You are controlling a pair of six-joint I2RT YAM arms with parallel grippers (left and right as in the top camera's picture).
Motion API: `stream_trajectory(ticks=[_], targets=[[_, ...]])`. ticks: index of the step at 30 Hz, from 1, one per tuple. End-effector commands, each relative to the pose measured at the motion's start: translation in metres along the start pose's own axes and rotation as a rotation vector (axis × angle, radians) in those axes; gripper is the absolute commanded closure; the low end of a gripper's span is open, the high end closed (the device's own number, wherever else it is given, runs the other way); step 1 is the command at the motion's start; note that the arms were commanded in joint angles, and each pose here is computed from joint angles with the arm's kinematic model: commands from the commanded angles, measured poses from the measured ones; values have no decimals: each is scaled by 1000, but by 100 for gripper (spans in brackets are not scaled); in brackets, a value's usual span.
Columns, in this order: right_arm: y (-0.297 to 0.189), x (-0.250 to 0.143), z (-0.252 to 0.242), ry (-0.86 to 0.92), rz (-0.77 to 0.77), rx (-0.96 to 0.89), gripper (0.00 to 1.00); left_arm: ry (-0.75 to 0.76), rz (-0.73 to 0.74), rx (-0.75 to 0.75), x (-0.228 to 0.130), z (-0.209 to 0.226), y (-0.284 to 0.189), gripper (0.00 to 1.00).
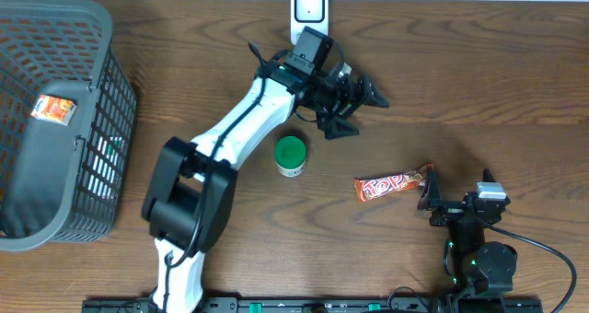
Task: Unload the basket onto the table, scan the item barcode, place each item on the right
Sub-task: 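Carry the chocolate bar right and drop it near the right gripper, then reach the left gripper into the basket and grasp the Kleenex pack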
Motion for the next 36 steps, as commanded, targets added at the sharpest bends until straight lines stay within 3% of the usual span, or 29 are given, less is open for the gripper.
stream_trajectory(ticks=[1, 4, 7, 10, 16, 24, 30, 36], targets=[[0, 0, -1, -8, -3, -13, 1, 260, -216, 5, -31, -55, -57, 9], [0, 0, -1, -8, -3, -13, 1, 388, -552, 216, -58, -78, -119, 9], [0, 0, -1, -8, -3, -13, 1, 385, -894, 429, -88, -85, -191, 8], [0, 0, -1, -8, -3, -13, 1, 285, -1176, 551, -122, -76, -270, 8], [0, 0, -1, -8, -3, -13, 1, -71, -1502, 553, -169, -21, -393, 8], [0, 0, -1, -8, -3, -13, 1, -444, -1605, 659, -161, 67, -477, 8], [0, 0, -1, -8, -3, -13, 1, -667, -1475, 789, -97, 139, -486, 8], [0, 0, -1, -8, -3, -13, 1, -754, -1379, 838, -36, 201, -480, 7]])
Point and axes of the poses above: each gripper's point midway between its finger pads, its own y axis out along the fingers, its own z axis along the line the jaws close on, x = y × z, the point moved 10 cm from there along -y, back along the fingers, and after that the axes turned 3 degrees about y, right-handed, at the moved point
